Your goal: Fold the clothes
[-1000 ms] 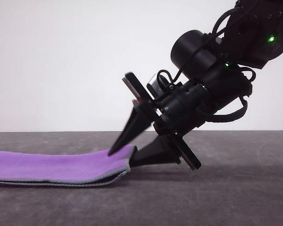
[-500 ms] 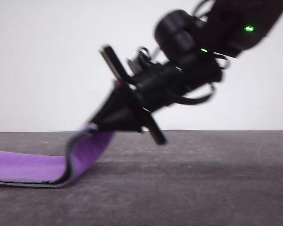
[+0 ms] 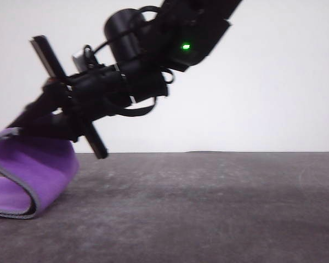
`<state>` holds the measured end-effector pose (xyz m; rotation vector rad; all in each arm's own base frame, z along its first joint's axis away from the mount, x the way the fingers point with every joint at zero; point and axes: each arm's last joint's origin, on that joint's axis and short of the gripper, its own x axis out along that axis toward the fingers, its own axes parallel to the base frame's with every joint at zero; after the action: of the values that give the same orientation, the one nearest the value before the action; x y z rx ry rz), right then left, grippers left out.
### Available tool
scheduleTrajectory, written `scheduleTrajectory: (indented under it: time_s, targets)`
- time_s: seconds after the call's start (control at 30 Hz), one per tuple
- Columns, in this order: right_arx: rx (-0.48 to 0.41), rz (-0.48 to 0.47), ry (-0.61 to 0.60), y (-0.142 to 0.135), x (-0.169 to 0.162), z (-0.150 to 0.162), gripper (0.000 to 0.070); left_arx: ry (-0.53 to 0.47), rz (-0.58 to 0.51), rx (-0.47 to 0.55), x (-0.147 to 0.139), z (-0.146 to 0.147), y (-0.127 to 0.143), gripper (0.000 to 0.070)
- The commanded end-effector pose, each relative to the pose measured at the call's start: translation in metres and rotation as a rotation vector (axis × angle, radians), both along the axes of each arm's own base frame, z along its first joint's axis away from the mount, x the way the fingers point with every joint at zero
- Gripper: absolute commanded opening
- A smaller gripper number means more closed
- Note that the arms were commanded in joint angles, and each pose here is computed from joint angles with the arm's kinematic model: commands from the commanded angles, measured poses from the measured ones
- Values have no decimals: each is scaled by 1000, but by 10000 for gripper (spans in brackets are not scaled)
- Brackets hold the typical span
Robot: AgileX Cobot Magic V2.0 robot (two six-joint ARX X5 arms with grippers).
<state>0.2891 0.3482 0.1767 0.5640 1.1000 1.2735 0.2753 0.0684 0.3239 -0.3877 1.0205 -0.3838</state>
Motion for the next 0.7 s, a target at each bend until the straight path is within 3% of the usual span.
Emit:
scheduleTrajectory:
  time_s: [0.0,0.27,0.3,0.4,0.43,0.67]
  targets:
    - [-11,20,23,12,-1,-9,0,-2,2,-1,4,-1,2,446]
    - [-22,38,24,17,0,-13,24,-4,2,0,4,0,2,446]
    - [-20,45,22,17,0,-13,85,-5,3,0,4,0,2,446]
    - [-17,52,18,17,0,-13,362,-5,2,0,4,0,2,446]
    - [-16,53,17,17,0,-12,419,-5,3,0,4,0,2,446]
    - [-8,73,23,17,-1,-12,431,-4,3,0,4,0,2,446]
